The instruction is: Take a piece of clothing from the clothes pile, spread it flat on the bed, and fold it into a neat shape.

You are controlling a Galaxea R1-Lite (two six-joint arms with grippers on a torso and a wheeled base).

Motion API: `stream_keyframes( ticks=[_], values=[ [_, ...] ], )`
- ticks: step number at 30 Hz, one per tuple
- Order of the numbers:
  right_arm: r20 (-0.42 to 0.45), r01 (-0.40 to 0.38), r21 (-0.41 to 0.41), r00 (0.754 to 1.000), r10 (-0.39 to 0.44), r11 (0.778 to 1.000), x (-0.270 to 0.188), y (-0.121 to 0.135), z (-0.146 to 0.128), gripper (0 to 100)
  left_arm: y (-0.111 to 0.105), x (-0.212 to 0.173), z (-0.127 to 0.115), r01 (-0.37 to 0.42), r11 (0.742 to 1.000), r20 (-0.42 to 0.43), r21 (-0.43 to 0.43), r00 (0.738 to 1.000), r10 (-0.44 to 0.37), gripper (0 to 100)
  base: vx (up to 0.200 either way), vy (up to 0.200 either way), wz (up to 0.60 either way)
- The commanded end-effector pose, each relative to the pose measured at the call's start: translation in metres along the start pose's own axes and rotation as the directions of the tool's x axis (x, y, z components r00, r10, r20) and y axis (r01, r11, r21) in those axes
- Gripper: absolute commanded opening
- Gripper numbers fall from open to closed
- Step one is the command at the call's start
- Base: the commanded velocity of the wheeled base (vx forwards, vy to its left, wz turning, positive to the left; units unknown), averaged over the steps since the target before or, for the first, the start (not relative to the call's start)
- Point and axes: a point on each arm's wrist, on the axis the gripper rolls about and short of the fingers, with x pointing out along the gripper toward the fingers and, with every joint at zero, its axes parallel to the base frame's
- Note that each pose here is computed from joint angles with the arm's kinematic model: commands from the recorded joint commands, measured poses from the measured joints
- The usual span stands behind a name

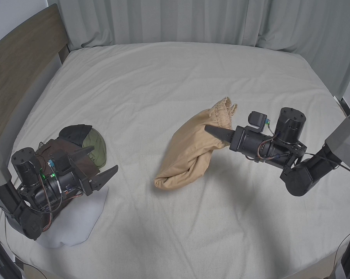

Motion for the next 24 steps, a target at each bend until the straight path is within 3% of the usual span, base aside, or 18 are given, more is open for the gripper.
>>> stream_keyframes(
  ticks=[1, 11, 24],
  values=[
    [0.002, 0.017, 0.009, 1.000, -0.017, 1.000, 0.018, -0.017, 0.008, 0, 0.000, 0.000, 0.000, 0.000, 1.000, -0.001, -0.001, 1.000, 0.000, 100, 0.000, 0.000, 0.00],
    [0.011, 0.029, 0.033, 1.000, -0.030, 0.999, 0.043, -0.034, 0.026, 0, 0.000, -0.001, -0.001, -0.001, 1.000, -0.003, -0.002, 1.000, 0.001, 100, 0.000, 0.000, 0.00],
    [0.041, 0.031, 0.073, 0.999, -0.034, 0.997, 0.068, -0.062, 0.031, 0, 0.000, -0.002, -0.001, -0.004, 1.000, -0.006, -0.004, 1.000, 0.004, 100, 0.000, 0.000, 0.00]
  ],
)
